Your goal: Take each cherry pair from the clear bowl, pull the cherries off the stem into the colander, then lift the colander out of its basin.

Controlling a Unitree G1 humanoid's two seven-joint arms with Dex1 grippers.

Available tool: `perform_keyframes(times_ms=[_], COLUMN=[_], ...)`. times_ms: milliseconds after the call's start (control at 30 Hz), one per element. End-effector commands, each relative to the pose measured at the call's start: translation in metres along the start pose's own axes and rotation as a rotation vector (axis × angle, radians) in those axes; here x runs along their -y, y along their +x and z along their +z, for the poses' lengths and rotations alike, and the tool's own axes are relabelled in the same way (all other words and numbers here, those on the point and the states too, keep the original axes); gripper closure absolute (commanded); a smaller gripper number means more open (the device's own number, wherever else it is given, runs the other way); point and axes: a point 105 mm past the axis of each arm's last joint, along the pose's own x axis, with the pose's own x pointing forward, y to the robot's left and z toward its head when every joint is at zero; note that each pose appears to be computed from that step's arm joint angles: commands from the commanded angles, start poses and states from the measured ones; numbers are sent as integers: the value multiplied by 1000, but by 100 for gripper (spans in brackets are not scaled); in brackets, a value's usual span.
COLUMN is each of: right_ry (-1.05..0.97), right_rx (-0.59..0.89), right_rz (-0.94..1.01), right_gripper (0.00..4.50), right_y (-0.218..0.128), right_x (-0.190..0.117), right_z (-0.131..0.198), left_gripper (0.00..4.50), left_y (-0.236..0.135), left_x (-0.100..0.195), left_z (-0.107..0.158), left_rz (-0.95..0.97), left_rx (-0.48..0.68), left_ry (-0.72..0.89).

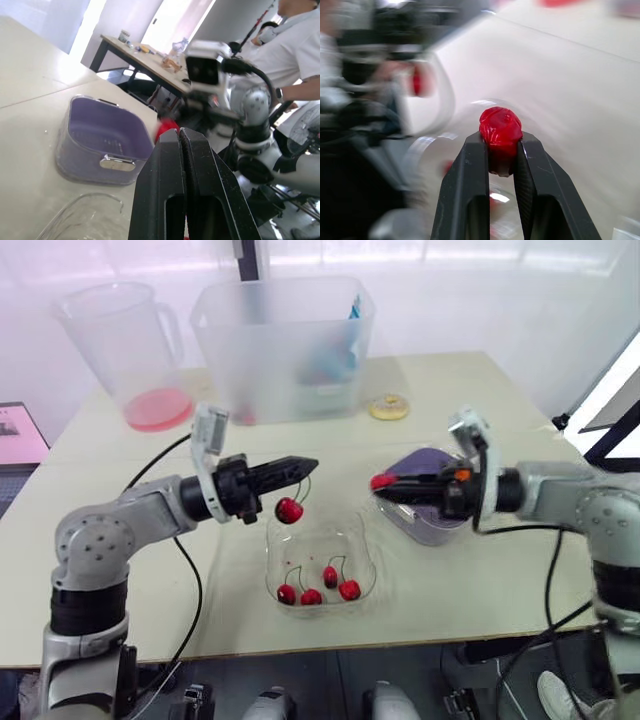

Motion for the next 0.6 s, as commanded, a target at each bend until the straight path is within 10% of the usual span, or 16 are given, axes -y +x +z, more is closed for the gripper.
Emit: perform_keyframes(times_ms=[33, 400, 600], right_ry=[-142, -210, -225], right_rx=[-95, -283, -277], right_rz=[-245, -294, -280], right_gripper=[407, 407, 144], right_y=[-28, -7, -8], right_x=[44, 87, 85], right_z=[2, -45, -39], left_gripper=[450, 450, 450], left_y=[-8, -9, -10], left_x=[5, 2, 3], left_z=[12, 15, 15], left_rz=[-7, -3, 8], left_rx=[36, 33, 35], left_ry=[47, 62, 68])
